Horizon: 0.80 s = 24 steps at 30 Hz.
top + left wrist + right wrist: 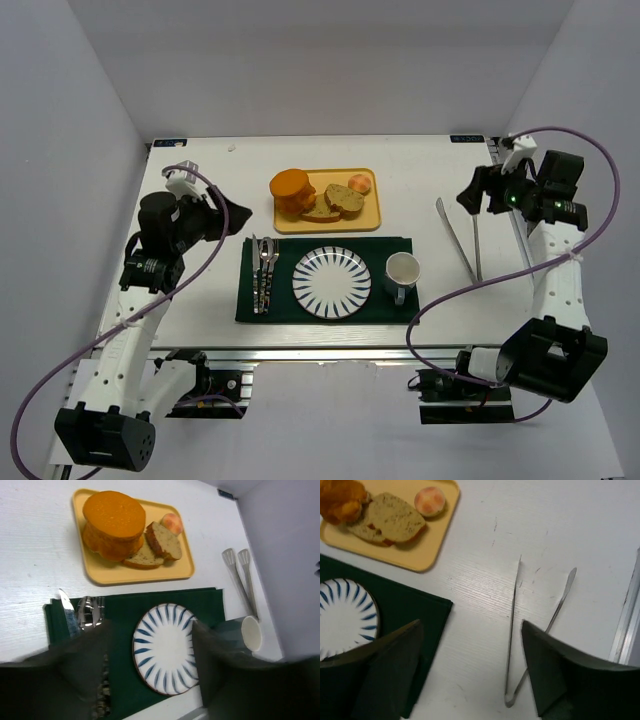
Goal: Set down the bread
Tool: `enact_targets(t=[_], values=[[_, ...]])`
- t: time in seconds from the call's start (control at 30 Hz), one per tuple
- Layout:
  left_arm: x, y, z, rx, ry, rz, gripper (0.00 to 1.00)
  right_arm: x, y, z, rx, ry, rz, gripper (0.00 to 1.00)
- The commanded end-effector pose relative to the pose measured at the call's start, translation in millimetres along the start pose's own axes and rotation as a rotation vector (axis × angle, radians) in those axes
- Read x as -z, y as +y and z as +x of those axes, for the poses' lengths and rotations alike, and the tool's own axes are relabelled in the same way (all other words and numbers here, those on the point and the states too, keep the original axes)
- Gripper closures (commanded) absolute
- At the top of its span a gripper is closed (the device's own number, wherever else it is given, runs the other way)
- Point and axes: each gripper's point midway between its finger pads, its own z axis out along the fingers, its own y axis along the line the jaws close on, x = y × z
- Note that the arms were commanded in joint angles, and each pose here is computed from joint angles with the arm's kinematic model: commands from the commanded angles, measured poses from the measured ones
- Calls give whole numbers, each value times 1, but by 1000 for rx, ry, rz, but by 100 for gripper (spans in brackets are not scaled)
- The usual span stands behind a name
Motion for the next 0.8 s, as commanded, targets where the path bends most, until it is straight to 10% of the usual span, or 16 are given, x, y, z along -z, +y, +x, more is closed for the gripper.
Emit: enact_targets(t=[0.0,0.07,0.1,0.17,0.23,0.27,0.3,0.33,0.77], values=[[8,-8,-3,-1,-7,21,42,10,16,24,285,-10,-134,22],[8,-7,-1,4,1,15,95,8,18,29,312,-23,-140,58],[9,-6,0,8,4,8,100,7,15,33,313,-12,-125,97],[11,-6,1,12,-2,8,100,4,9,46,316,15,-107,100],[13,-5,3,16,-5,6,84,0,1,63,319,59,-79,68],[14,-5,4,16,-4,4,67,-2,-4,69,314,77,-59,30],[14,-4,5,19,-3,1,40,-3,-16,79,294,113,-1,16],[15,-4,7,20,-1,1,34,-8,-24,90,261,149,27,11],[13,1,29,49,38,17,25,-29,-89,180,189,355,310,11]])
